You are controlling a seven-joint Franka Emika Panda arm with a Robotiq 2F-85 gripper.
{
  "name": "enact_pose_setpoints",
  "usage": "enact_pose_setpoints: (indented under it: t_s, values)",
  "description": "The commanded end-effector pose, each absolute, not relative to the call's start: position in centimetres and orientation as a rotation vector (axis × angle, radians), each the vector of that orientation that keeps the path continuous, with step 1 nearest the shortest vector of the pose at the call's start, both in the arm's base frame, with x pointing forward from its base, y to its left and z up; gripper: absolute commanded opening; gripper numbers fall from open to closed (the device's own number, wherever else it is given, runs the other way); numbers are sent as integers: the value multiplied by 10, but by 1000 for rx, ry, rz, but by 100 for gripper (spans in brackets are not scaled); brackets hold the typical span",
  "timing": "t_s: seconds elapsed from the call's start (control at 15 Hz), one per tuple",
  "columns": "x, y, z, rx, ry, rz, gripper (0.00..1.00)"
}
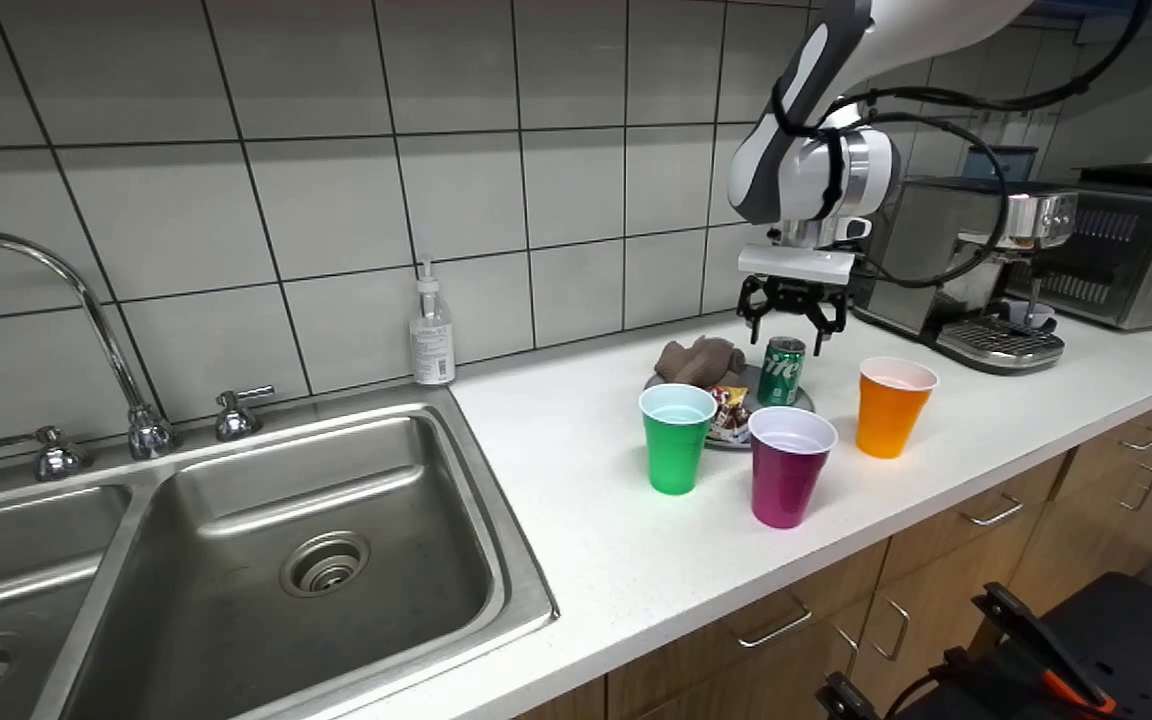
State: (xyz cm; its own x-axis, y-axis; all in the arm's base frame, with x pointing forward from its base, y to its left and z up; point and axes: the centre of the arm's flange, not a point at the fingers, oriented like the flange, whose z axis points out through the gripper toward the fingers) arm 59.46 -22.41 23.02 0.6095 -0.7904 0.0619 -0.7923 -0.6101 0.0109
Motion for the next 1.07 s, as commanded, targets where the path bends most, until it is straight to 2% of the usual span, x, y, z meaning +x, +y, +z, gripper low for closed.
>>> enact_pose_setpoints:
  t_s: [0.0, 1.0]
  values:
    - [603, -225, 229, 2747, -1390, 64, 100]
    - [593, -227, 219, 2753, -1394, 56, 100]
